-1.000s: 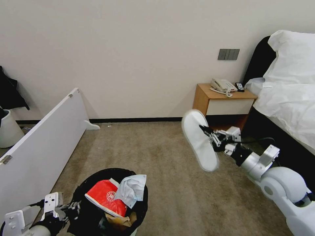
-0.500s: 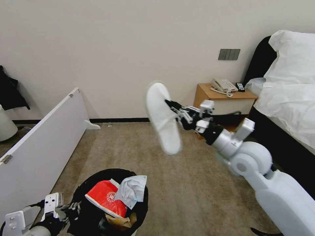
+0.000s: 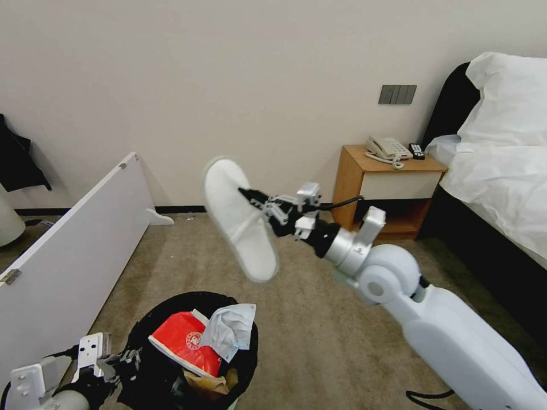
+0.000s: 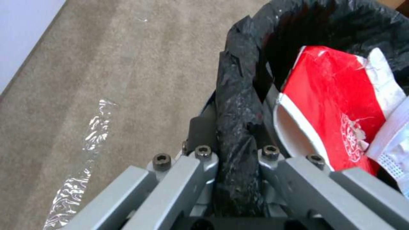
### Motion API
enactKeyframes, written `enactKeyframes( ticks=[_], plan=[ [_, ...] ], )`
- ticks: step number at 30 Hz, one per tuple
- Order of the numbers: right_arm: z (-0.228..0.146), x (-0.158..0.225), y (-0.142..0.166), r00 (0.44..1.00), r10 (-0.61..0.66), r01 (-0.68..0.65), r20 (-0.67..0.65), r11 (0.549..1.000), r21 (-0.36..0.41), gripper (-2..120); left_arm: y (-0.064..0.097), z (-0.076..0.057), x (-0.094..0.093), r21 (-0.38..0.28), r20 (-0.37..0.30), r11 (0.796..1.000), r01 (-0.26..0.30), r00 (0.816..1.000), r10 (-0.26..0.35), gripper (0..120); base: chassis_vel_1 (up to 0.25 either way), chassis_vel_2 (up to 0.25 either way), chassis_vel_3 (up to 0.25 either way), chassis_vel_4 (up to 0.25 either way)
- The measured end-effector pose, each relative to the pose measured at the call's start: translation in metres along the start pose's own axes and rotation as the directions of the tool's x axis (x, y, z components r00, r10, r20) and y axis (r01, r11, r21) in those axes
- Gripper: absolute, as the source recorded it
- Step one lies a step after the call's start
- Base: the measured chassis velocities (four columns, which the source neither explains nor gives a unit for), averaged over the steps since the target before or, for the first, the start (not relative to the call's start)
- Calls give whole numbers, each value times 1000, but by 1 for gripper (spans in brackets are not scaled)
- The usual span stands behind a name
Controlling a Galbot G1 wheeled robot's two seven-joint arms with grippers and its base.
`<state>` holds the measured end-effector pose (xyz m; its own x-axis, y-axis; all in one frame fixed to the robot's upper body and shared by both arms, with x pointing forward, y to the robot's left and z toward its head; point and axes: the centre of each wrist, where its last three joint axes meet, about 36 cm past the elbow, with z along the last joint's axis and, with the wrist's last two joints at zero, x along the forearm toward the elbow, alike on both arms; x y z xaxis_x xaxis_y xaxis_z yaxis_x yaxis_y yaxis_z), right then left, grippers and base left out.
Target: Pick up the trash bin, then pick up the garbage from the floor and place it into the trash bin.
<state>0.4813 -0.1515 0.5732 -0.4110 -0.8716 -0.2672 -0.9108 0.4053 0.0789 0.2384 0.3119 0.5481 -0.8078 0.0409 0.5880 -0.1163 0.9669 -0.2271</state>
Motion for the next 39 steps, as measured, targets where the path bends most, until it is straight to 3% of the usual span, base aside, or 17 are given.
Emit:
enactKeyframes(
  ticks=[20, 39],
  plan=[
    [69, -3, 28, 989, -38, 22, -140, 993, -113, 0, 0, -1, 0, 1, 1, 1000, -3, 1000, 3, 4, 0, 0, 0, 0],
    [97, -7, 43, 980, -68, 37, -188, 986, -165, 0, 0, -2, 0, 3, 2, 1000, -9, 1000, 9, 4, 0, 0, 0, 0]
  ],
)
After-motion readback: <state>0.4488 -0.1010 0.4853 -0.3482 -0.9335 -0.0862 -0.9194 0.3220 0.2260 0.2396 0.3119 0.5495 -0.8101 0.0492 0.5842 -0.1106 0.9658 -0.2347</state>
